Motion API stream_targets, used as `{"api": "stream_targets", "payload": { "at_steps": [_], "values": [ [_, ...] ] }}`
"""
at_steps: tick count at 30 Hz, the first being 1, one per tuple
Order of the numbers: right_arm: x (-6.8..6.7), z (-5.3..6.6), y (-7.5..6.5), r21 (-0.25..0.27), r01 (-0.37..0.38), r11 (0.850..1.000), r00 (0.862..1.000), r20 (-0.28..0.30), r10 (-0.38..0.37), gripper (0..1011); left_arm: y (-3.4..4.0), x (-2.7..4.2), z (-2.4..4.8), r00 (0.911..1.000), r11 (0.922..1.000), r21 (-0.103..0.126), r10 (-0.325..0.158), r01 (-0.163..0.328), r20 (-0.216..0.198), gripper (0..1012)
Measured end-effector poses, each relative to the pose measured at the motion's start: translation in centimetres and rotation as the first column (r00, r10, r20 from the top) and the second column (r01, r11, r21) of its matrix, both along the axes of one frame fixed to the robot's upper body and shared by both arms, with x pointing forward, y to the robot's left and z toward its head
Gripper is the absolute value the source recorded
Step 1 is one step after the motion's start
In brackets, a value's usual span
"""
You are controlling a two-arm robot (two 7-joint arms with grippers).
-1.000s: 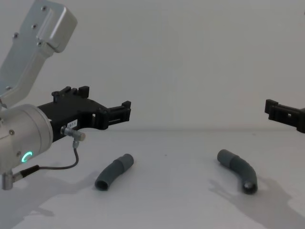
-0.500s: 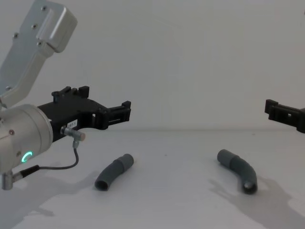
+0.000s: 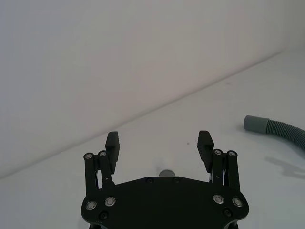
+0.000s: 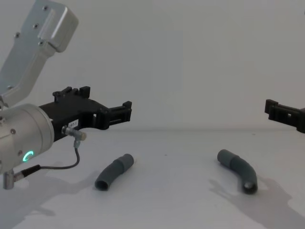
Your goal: Use both hands to pick up one end of the pipe from the table, align the ends, and insert them.
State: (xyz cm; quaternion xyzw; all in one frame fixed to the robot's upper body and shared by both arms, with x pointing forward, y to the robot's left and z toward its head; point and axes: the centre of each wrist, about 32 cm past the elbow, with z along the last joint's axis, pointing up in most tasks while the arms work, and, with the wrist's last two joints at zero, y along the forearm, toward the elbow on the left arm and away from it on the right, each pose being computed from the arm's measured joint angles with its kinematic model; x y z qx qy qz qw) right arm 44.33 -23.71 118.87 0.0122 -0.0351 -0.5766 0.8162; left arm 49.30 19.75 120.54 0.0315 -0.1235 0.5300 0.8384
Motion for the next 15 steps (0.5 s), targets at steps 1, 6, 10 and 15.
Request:
{"api": "stream_targets", "payload": {
  "at_steps": [1, 6, 10, 15],
  "values": [
    [0.0, 0.0, 0.0, 0.0, 0.0, 1.0, 1.0, 0.0, 0.0, 1001, -0.02, 0.02, 0.02, 1.0, 1.0, 0.001, 0.0, 0.0, -0.004, 1001],
    [0.0, 0.0, 0.0, 0.0, 0.0, 1.0, 1.0, 0.0, 0.0, 1001, -0.15, 0.31, 0.25, 0.999, 1.0, 0.002, -0.004, 0.004, -0.045, 1000],
    [0.0, 0.0, 0.0, 0.0, 0.0, 1.0, 1.0, 0.0, 0.0, 1001, -0.21, 0.5, 0.41, 0.9973, 1.0, 0.002, -0.003, 0.004, -0.074, 1000],
    [0.0, 0.0, 0.0, 0.0, 0.0, 1.0, 1.0, 0.0, 0.0, 1001, -0.33, 0.99, 0.76, 0.99, 1.0, 0.005, 0.003, -0.002, -0.141, 1001]
  ]
}}
